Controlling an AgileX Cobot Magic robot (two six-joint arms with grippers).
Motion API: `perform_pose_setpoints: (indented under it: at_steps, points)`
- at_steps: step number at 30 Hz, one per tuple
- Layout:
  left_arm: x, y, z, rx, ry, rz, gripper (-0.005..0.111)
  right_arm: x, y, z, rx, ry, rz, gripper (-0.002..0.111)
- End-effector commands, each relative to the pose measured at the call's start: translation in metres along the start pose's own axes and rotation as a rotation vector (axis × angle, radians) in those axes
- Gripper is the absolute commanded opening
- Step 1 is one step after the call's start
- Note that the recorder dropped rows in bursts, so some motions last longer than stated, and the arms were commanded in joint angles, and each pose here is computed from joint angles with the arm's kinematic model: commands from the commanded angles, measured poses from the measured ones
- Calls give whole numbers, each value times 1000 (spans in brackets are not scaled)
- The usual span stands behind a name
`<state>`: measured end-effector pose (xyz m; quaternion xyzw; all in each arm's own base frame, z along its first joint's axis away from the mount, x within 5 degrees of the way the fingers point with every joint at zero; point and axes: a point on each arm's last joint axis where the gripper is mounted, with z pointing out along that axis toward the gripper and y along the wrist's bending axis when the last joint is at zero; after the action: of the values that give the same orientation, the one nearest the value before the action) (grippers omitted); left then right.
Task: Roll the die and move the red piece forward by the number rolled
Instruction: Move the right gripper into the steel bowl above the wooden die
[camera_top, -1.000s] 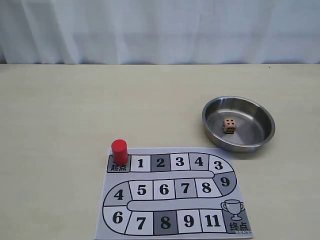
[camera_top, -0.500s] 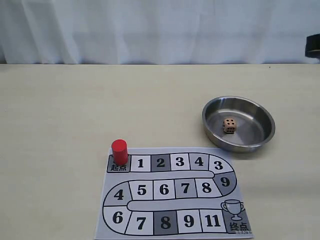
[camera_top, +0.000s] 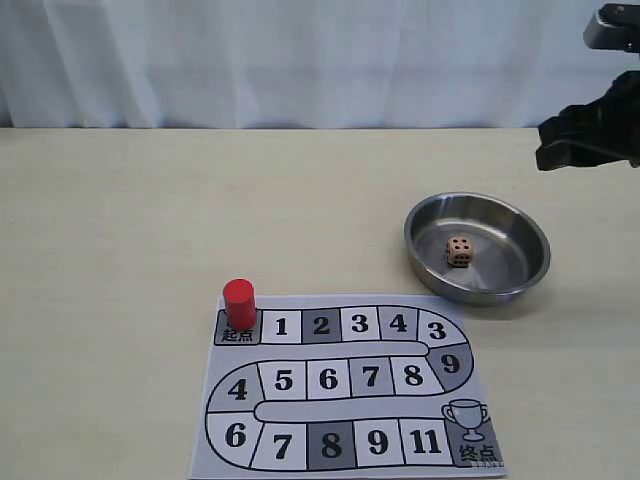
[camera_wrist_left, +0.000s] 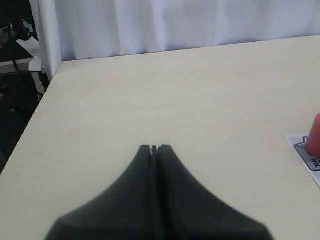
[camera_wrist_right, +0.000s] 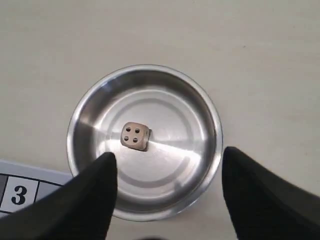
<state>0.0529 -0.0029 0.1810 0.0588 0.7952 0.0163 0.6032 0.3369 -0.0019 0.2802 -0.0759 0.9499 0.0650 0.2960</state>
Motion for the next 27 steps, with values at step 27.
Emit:
perform_pose_setpoints:
  at_steps: [27]
  points:
    - [0, 0, 0, 1, -9, -9, 0, 1, 39, 146, 16, 206, 22, 58]
